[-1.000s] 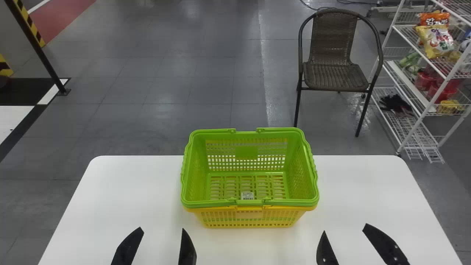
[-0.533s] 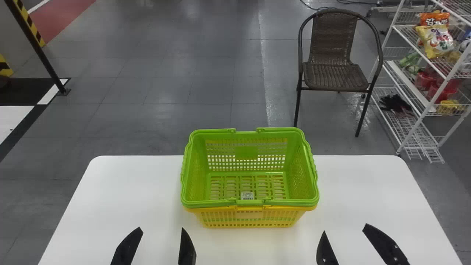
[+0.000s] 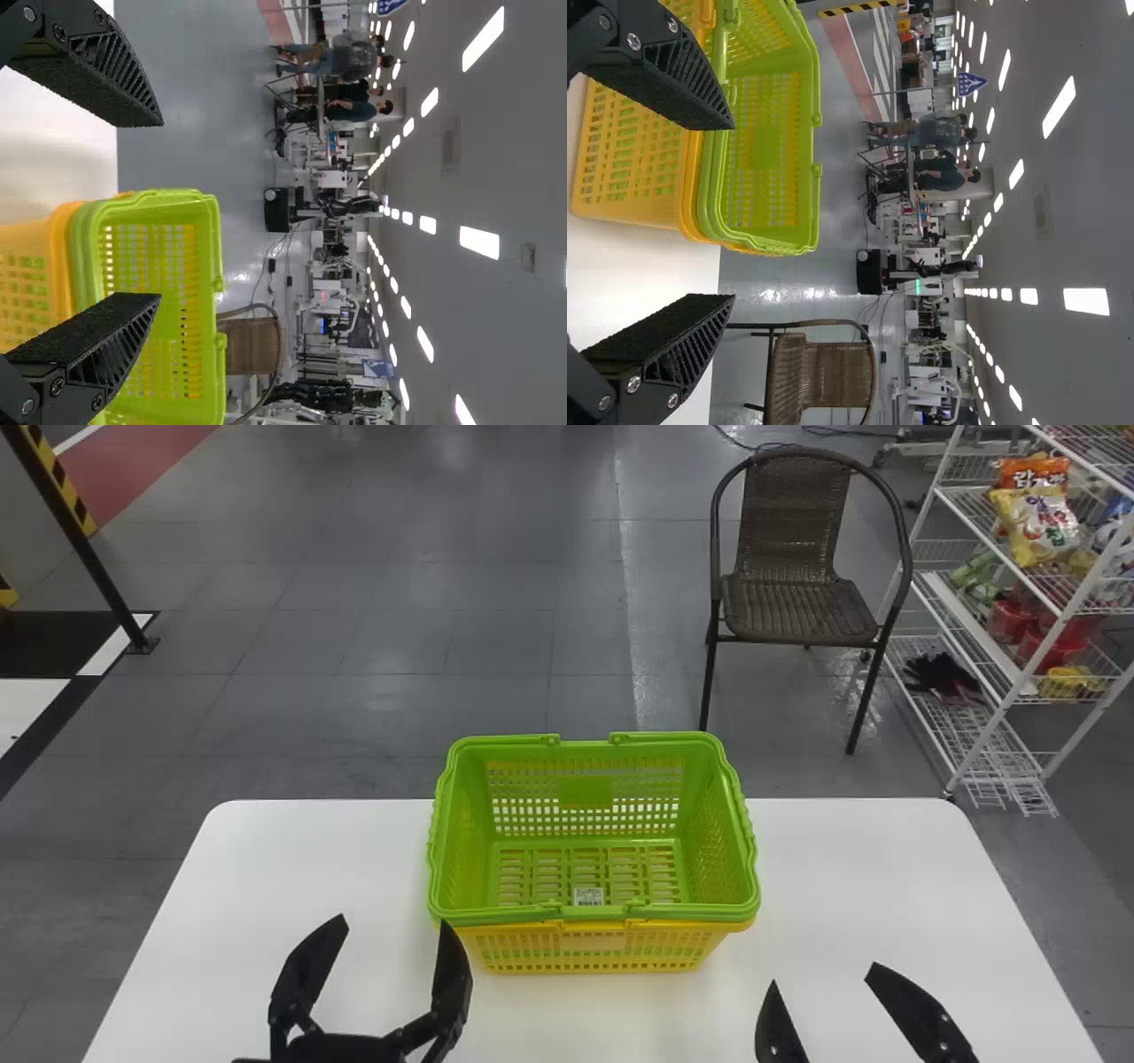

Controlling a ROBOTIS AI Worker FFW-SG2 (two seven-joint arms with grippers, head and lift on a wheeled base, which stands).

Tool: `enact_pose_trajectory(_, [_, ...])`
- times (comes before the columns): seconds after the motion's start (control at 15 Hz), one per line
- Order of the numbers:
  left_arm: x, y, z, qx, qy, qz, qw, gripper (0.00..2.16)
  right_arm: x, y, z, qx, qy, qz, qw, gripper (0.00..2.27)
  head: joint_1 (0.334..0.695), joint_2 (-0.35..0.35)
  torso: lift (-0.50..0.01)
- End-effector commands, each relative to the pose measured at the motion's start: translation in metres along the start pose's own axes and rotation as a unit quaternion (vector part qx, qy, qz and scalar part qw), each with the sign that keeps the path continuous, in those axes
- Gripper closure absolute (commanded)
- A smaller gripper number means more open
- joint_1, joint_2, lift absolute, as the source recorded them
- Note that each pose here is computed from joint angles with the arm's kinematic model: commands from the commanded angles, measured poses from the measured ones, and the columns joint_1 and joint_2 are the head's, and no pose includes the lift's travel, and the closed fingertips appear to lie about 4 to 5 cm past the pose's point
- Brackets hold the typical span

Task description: Grasp handle with right gripper to insert into left gripper then lift and swing left to center

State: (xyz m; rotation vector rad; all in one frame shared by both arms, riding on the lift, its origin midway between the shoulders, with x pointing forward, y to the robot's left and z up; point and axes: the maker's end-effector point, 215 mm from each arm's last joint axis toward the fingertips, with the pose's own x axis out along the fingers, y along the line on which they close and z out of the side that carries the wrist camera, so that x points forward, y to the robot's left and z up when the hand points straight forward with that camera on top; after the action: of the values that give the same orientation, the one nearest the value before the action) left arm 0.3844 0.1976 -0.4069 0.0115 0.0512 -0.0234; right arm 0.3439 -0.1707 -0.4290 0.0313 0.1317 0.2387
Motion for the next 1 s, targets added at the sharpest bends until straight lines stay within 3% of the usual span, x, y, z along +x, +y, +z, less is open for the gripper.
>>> enact_pose_trajectory(0.0, [0.019,0.010,0.016,0.001,-0.001,0.003,1.0000,0.12,0.000,0.000,-0.002,0.001,0.002,-0.001,1.000,0.14,0.695,0.040,0.000])
enact_pose_trajectory(0.27, [0.055,0.027,0.015,-0.037,0.044,-0.025,0.9980,0.12,0.000,-0.001,-0.002,0.000,0.002,-0.002,1.000,0.14,0.695,0.053,0.000])
enact_pose_trajectory(0.47, [0.084,0.035,0.021,-0.045,0.060,-0.030,0.9967,0.12,0.000,-0.002,-0.003,0.000,0.003,-0.003,1.000,0.14,0.695,0.070,0.000])
enact_pose_trajectory(0.6, [0.102,0.027,0.003,-0.063,0.119,-0.077,0.9879,0.14,0.000,-0.003,-0.003,-0.001,0.003,-0.003,1.000,0.14,0.695,0.074,0.000])
enact_pose_trajectory(0.93, [0.141,0.036,-0.010,-0.128,0.154,-0.109,0.9737,0.13,-0.001,-0.006,-0.004,-0.002,0.004,-0.005,1.000,0.14,0.695,0.061,0.000])
